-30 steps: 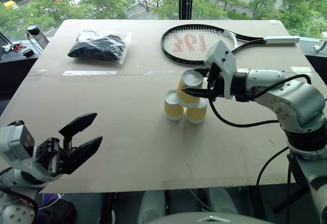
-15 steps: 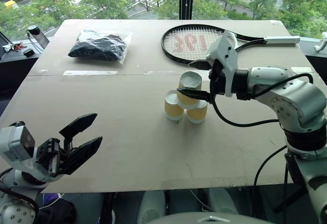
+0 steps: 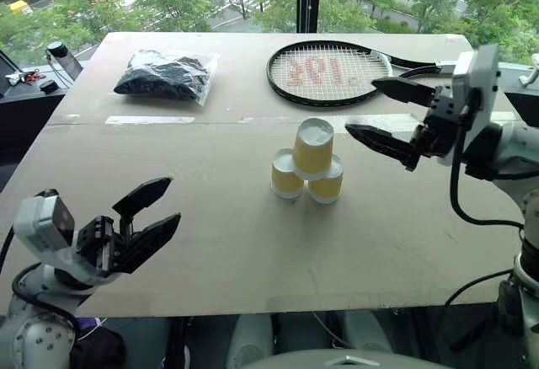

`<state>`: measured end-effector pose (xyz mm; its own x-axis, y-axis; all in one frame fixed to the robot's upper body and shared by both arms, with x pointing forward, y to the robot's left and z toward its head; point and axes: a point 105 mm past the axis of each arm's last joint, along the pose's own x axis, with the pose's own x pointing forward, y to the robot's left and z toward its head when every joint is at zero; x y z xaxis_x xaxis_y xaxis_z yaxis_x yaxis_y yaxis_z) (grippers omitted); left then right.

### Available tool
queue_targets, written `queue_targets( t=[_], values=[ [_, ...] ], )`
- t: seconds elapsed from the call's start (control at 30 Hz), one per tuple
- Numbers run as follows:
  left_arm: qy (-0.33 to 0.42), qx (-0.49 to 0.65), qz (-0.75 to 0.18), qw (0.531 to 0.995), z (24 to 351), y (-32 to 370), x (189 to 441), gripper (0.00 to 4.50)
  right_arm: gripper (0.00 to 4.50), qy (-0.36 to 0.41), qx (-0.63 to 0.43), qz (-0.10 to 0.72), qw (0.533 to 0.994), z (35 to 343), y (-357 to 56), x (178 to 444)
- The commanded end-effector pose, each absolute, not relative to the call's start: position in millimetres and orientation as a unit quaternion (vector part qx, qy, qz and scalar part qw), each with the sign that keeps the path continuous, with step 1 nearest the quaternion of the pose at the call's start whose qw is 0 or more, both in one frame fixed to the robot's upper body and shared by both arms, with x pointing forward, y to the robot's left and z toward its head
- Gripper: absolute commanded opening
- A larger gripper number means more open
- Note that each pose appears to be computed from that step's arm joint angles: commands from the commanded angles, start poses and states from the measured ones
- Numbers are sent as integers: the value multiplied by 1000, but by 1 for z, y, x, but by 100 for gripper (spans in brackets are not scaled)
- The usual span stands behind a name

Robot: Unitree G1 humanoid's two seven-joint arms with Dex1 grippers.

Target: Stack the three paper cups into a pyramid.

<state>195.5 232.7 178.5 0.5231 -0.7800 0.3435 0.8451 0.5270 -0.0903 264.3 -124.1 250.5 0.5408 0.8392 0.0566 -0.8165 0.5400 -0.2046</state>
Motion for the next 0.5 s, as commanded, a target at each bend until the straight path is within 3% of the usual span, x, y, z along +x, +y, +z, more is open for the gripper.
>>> queue_targets(
  t=[0.03, 0.2, 0.37, 0.5],
  values=[
    [-96, -98, -454, 880, 167, 232, 202, 450, 441, -70, -95, 448, 886, 233, -148, 245],
    [6, -76, -423, 903, 134, 233, 206, 450, 441, 16, -116, 389, 914, 167, -190, 228],
    [38, -43, -374, 925, 125, 235, 213, 450, 441, 53, -132, 373, 917, 134, -207, 213],
    [62, -39, -368, 927, 121, 231, 212, 450, 441, 50, -124, 371, 919, 127, -205, 210]
  ],
)
